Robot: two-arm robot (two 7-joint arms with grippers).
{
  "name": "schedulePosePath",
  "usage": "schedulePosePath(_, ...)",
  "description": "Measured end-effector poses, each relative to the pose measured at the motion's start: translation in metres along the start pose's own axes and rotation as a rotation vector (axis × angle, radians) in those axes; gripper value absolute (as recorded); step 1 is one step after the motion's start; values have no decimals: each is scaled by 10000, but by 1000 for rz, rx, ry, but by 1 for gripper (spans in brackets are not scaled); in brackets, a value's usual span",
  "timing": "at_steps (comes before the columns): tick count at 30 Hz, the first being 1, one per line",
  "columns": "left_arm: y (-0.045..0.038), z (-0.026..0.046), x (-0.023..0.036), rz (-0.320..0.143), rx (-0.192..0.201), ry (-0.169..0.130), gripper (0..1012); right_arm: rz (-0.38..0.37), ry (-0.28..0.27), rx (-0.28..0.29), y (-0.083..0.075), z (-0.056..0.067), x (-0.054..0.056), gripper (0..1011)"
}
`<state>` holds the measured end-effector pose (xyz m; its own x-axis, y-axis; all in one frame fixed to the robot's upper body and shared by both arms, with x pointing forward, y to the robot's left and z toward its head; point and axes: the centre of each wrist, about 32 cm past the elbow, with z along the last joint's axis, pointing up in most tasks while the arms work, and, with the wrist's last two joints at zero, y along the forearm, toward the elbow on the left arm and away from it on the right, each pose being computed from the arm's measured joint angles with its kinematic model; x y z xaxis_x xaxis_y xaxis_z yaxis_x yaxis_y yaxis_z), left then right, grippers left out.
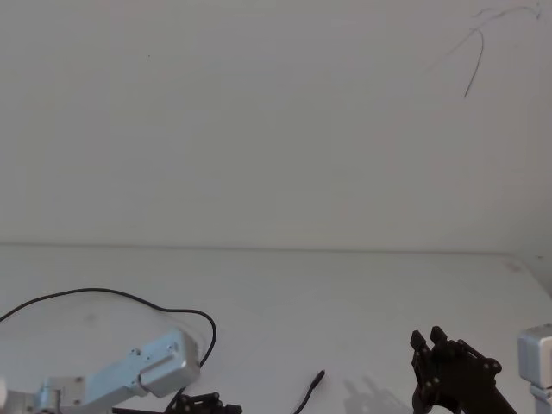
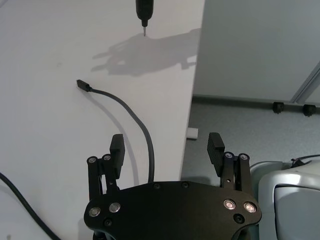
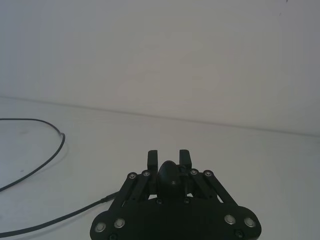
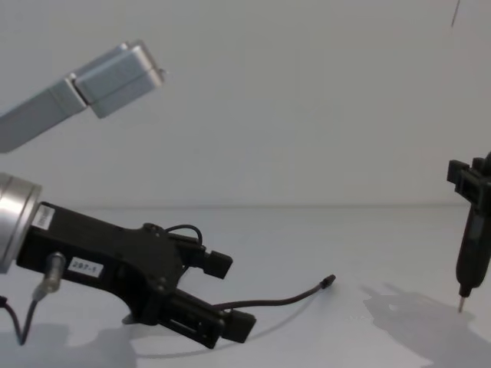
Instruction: Pick up the data cable with the one hand.
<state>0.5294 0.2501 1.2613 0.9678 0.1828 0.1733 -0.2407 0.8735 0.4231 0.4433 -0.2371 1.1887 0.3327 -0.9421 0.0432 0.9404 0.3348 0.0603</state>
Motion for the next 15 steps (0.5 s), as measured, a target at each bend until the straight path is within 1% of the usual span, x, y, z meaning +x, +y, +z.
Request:
schedulePosePath(9, -104, 21, 8, 2, 10, -14, 1001, 0, 0, 0, 0, 0, 0, 251)
schedulePosePath(15, -136, 31, 12, 5, 24, -22, 1000, 0, 0, 0, 0, 0, 0, 251)
